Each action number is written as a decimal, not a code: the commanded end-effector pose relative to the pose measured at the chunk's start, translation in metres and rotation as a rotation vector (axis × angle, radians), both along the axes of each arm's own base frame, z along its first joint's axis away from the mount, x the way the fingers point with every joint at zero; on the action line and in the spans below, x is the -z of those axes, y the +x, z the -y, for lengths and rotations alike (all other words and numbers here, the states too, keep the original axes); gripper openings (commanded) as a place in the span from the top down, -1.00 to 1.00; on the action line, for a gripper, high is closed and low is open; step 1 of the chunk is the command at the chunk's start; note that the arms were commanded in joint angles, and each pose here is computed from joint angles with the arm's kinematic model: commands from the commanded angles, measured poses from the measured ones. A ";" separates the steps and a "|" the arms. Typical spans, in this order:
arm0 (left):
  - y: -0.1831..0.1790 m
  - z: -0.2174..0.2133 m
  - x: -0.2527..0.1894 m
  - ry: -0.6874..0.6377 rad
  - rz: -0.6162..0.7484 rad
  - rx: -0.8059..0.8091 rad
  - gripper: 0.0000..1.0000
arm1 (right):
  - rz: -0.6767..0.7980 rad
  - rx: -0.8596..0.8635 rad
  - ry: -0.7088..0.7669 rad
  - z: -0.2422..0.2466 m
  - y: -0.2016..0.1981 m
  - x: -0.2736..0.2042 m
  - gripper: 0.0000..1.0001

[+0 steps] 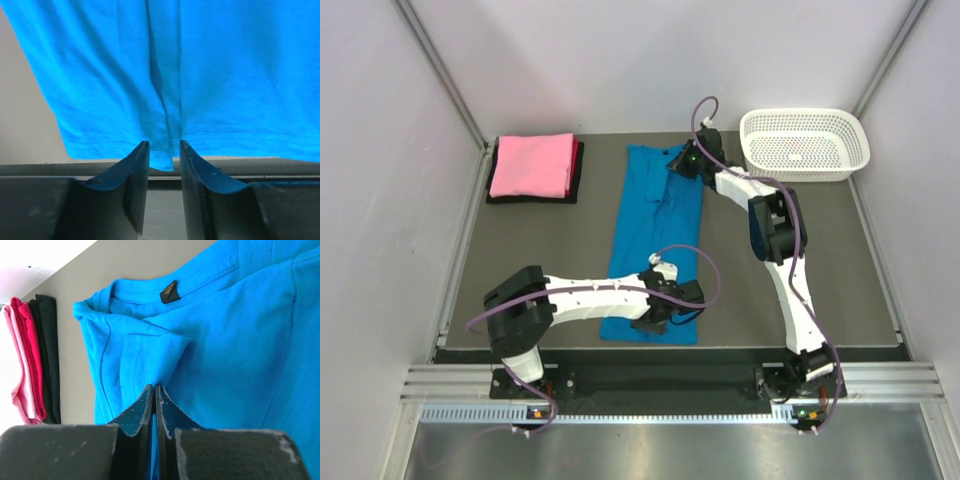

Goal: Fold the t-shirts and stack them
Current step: Fold the tshirt

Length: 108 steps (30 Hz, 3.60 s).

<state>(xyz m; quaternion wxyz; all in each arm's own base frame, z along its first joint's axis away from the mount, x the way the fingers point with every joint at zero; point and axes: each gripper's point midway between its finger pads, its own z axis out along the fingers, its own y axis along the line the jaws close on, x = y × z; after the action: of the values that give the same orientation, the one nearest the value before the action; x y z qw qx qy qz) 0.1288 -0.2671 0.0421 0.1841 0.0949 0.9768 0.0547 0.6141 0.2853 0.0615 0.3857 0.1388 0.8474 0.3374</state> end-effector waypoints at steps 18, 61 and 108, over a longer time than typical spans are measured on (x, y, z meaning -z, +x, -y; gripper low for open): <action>-0.013 -0.001 0.016 0.076 -0.040 0.030 1.00 | 0.109 0.010 0.033 0.003 0.010 -0.052 1.00; 0.102 -0.133 -0.064 -0.173 0.049 -0.193 0.19 | 0.119 0.004 -0.121 0.052 -0.030 -0.133 0.20; 0.035 -0.108 -0.018 -0.293 -0.053 -0.289 0.06 | -0.524 -0.160 -0.263 0.043 -0.502 0.041 0.42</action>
<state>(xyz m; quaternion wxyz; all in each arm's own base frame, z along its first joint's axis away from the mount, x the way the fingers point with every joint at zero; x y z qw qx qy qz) 0.1524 -0.1586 0.0359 0.1228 -0.0680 0.9883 -0.0595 0.1106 0.2406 0.0207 0.1299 0.0944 0.9640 0.2121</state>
